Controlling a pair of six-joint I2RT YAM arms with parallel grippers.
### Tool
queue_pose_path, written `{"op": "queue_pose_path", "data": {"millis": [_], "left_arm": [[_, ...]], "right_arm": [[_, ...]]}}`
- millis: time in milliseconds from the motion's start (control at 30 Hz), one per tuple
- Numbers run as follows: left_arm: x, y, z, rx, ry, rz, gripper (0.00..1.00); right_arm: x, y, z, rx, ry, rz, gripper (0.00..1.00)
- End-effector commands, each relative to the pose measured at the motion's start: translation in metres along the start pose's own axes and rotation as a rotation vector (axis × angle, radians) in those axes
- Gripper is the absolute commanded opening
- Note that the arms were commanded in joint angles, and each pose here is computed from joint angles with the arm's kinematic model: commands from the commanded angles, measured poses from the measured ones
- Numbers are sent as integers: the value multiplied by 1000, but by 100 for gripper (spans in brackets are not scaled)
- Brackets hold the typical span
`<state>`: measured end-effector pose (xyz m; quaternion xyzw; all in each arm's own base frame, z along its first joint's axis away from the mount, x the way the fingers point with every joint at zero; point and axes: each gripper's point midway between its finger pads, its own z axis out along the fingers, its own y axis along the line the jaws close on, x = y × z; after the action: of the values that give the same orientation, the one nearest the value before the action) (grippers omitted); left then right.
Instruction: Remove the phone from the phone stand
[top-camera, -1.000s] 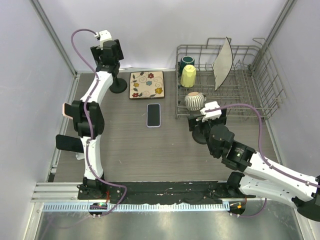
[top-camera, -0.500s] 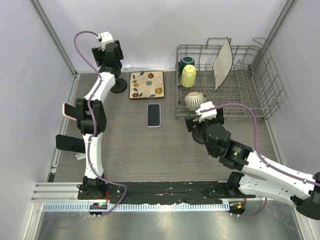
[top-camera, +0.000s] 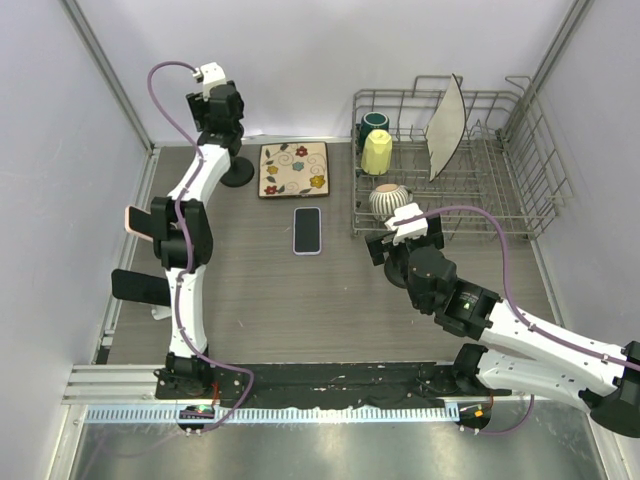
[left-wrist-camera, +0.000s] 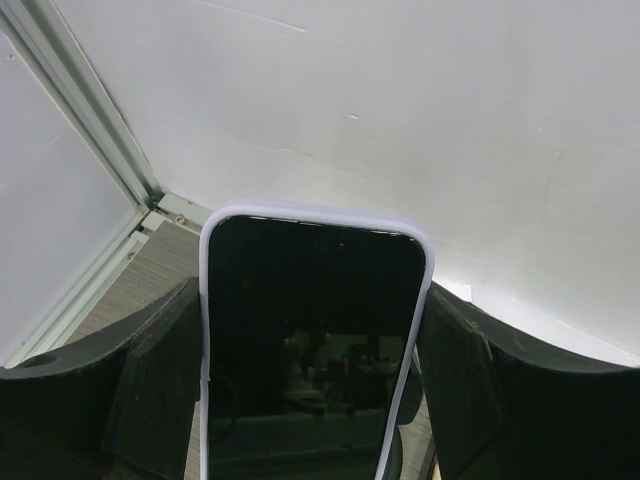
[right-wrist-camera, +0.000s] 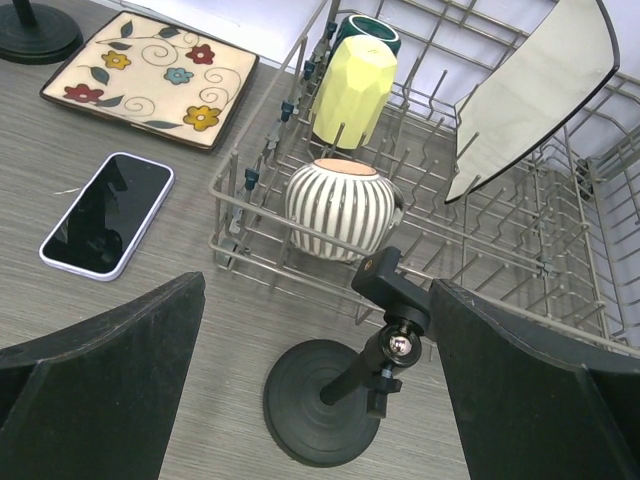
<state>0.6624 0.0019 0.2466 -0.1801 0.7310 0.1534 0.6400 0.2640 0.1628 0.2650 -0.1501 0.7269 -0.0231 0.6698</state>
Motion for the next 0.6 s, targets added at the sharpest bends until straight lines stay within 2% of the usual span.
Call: {"op": "queue_pose_path", "data": {"millis": [0, 67, 167, 233, 267, 300, 367, 400, 500, 533, 567], "left_arm": [[-31, -1, -12, 44, -54, -62, 52], [-47, 1, -21, 60, -72, -76, 40], [-54, 1, -33, 88, -73, -75, 29], [-67, 3, -47, 115, -82, -86, 25], [-59, 4, -52, 127, -62, -75, 24], [-74, 5, -64, 153, -81, -85, 22], [-64, 7, -75, 175, -51, -70, 20], [-79, 9, -89, 197, -67, -81, 19], [-60, 7, -109, 261, -11, -59, 16], [-73, 5, -125, 321, -22, -75, 14], [-55, 6, -131, 341, 21, -64, 13]], "right_arm": [[-10, 0, 2, 1, -34, 33, 100], [-11, 1, 1, -3, -35, 37, 99], [-12, 2, 0, -12, -38, 47, 99], [-12, 2, -1, -21, -40, 55, 99], [-13, 2, -1, -24, -43, 59, 99], [-13, 3, -2, -28, -40, 59, 99], [-16, 3, -4, -40, -47, 73, 99], [-16, 4, -4, -46, -45, 74, 99], [-20, 5, -6, -67, -53, 91, 99], [-22, 6, -7, -74, -58, 98, 99], [-24, 8, -8, -89, -65, 105, 99]]}}
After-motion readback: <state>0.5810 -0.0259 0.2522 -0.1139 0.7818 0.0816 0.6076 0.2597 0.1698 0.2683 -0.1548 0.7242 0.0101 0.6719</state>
